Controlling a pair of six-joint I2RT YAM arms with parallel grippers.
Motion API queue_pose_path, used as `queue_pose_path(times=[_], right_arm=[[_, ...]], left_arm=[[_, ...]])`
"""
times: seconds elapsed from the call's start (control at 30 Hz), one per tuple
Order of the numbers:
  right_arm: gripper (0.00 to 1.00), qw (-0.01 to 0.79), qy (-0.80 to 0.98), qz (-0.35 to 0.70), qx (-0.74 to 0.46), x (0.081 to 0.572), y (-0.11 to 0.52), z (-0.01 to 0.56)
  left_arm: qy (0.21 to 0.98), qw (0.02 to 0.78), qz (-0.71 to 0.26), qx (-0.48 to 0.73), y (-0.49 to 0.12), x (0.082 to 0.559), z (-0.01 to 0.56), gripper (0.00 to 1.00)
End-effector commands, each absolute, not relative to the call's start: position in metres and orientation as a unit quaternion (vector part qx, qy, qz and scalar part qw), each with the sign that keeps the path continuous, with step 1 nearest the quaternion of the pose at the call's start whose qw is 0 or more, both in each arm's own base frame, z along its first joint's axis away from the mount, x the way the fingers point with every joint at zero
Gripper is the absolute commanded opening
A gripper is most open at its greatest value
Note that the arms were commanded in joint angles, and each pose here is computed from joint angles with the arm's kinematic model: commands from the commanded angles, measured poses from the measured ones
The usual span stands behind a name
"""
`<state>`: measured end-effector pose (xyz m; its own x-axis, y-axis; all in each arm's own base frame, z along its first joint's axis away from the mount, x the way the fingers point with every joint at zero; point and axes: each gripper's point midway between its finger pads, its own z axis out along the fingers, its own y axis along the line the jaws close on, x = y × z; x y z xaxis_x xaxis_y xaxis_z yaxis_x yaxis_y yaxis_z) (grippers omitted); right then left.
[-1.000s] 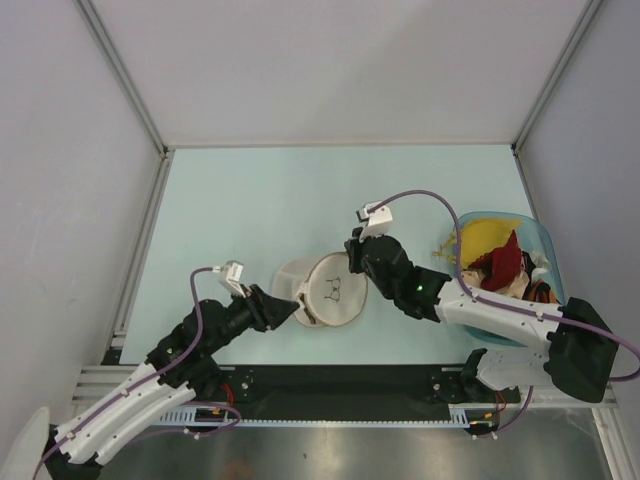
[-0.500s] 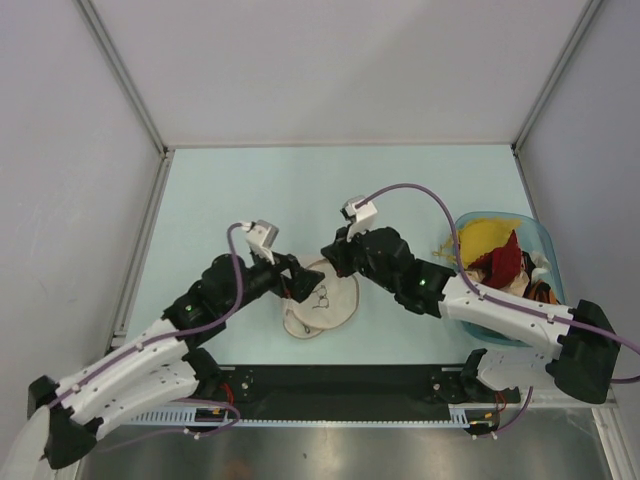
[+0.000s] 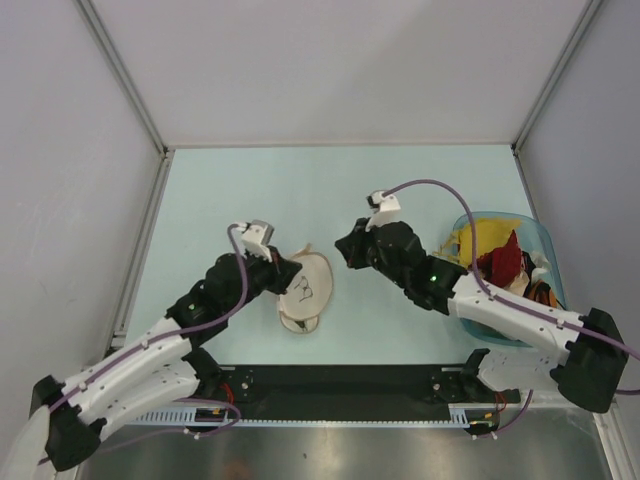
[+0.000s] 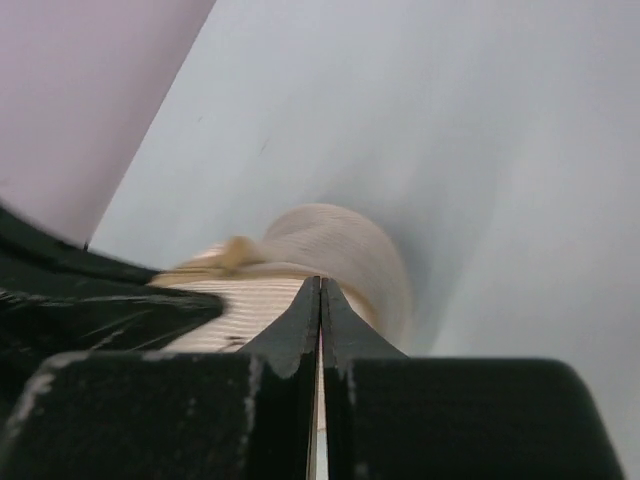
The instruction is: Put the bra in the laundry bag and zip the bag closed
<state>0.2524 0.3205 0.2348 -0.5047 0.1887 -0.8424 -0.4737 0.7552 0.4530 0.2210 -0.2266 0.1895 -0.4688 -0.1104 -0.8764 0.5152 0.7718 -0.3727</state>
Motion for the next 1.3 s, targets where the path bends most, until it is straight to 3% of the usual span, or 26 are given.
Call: queue_pose_path(times=[0.0, 0.1, 0.17, 0.3, 0.33, 0.37, 0.43, 0.47, 0.57, 0.7, 1.03, 1.27], right_arm=[[0.00, 0.504, 0.805, 0.311, 0.044, 0.275, 0.267, 0.236], [0.00, 0.506, 0.800, 0.318, 0.055, 0.274, 0.259, 0.234], [0.00, 0.501, 0.786, 0.362, -0.004, 0.268, 0.278, 0.244], [0.03, 0.476, 0.768, 0.419, -0.095, 0.251, 0.311, 0.256], [0.18, 0.466, 0.756, 0.445, -0.114, 0.243, 0.322, 0.264], [0.40, 0.457, 0.754, 0.456, -0.117, 0.239, 0.328, 0.264], [0.48, 0.427, 0.756, 0.482, -0.117, 0.234, 0.343, 0.258], [0.57, 0.417, 0.757, 0.489, -0.117, 0.233, 0.348, 0.254], [0.66, 0.395, 0.750, 0.514, -0.130, 0.223, 0.373, 0.246], [0.67, 0.396, 0.739, 0.527, -0.140, 0.215, 0.393, 0.244], [0.54, 0.412, 0.736, 0.520, -0.134, 0.214, 0.398, 0.248], [0.62, 0.444, 0.739, 0.478, -0.165, 0.222, 0.398, 0.263]], left_arm=[[0.770, 0.539, -0.341, 0.017, -0.192, 0.214, 0.209, 0.00], [0.768, 0.506, -0.393, -0.014, -0.190, 0.192, 0.182, 0.01], [0.743, 0.508, -0.435, 0.008, -0.200, 0.182, 0.190, 0.00], [0.742, 0.517, -0.424, 0.041, -0.200, 0.180, 0.192, 0.00], [0.740, 0.520, -0.424, 0.046, -0.201, 0.180, 0.194, 0.00], [0.736, 0.525, -0.425, 0.049, -0.201, 0.181, 0.198, 0.00], [0.730, 0.532, -0.425, 0.054, -0.201, 0.181, 0.203, 0.00], [0.730, 0.533, -0.425, 0.055, -0.201, 0.181, 0.203, 0.00], [0.730, 0.532, -0.425, 0.054, -0.201, 0.181, 0.201, 0.00], [0.730, 0.524, -0.434, 0.063, -0.204, 0.177, 0.200, 0.00], [0.729, 0.524, -0.435, 0.066, -0.203, 0.174, 0.197, 0.00], [0.732, 0.517, -0.437, 0.069, -0.205, 0.173, 0.192, 0.00]])
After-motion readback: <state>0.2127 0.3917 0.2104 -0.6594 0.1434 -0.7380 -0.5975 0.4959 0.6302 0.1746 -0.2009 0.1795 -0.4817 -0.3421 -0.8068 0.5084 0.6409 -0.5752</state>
